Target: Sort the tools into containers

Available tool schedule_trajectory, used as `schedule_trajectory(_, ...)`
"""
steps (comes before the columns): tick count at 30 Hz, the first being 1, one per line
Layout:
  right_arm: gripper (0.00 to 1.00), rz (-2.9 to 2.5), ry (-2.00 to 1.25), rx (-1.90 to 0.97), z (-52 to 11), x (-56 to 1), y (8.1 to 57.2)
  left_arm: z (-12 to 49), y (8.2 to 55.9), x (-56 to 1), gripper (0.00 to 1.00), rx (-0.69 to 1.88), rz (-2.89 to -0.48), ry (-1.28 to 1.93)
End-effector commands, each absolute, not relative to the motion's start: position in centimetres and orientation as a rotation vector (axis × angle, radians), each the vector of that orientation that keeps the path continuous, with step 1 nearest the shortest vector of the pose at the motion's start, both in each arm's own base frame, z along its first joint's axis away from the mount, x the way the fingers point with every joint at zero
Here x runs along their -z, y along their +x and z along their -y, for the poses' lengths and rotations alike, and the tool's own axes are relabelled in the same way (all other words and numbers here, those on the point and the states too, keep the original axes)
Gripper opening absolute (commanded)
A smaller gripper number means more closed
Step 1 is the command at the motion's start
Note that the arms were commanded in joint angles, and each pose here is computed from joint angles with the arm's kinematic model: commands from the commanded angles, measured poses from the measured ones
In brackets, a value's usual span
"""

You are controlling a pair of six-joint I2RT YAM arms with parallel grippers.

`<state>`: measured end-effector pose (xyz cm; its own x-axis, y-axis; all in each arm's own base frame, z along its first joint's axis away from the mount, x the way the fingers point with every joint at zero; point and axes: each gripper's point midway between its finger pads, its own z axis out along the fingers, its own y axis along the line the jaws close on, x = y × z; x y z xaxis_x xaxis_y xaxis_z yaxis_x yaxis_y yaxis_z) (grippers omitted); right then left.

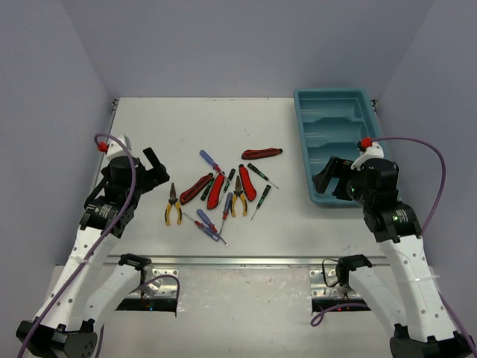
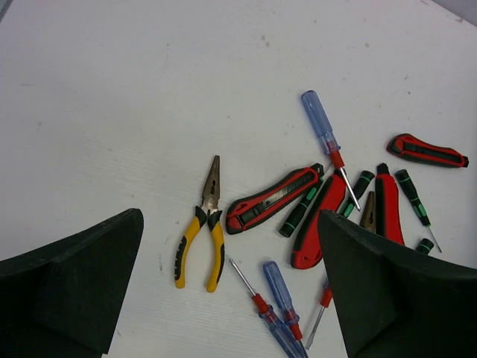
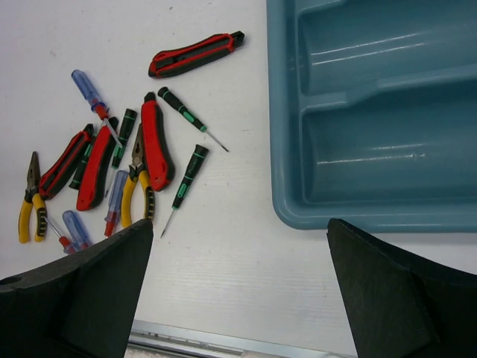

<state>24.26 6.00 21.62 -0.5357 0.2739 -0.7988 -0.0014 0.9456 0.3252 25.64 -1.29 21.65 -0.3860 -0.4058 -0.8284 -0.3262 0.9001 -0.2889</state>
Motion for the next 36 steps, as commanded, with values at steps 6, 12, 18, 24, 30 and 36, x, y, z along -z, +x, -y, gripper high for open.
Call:
schedule_trajectory(6, 0.99, -1.938, 0.100, -0.576, -9.2, -25.6, 25.5, 0.9, 25.6, -24.3, 1.00, 0.120, -1.912, -0.567)
schedule_trajectory(12, 0.99, -1.977, -0.121, -0.920, -16.1, -26.1, 27.2, 0.7, 25.4, -24.8, 1.00, 0.123, -1.886, -0.573)
schedule_trajectory(18, 0.99, -2.173, -0.427, -0.705, -27.0, -22.2, 32.0, 0.1, 25.1, -25.1, 1.00, 0.126, -1.850, -0.591)
schedule_trajectory(24, 0.86, -2.408, -0.782, -0.275, -34.3, -11.8, 37.6, 0.3, 25.1, -25.1, 1.00, 0.144, -1.847, -0.578)
schedule_trajectory(30, 0.66, -2.345, -0.923, -0.105, -38.5, -8.1, 41.9, 0.7, 25.3, -24.8, 1.00, 0.156, -1.863, -0.558)
schedule_trajectory(36, 0.56, -2.319, -1.012, -0.082, -39.2, -4.1, 42.9, 1.1, 25.5, -24.7, 1.00, 0.171, -1.878, -0.540)
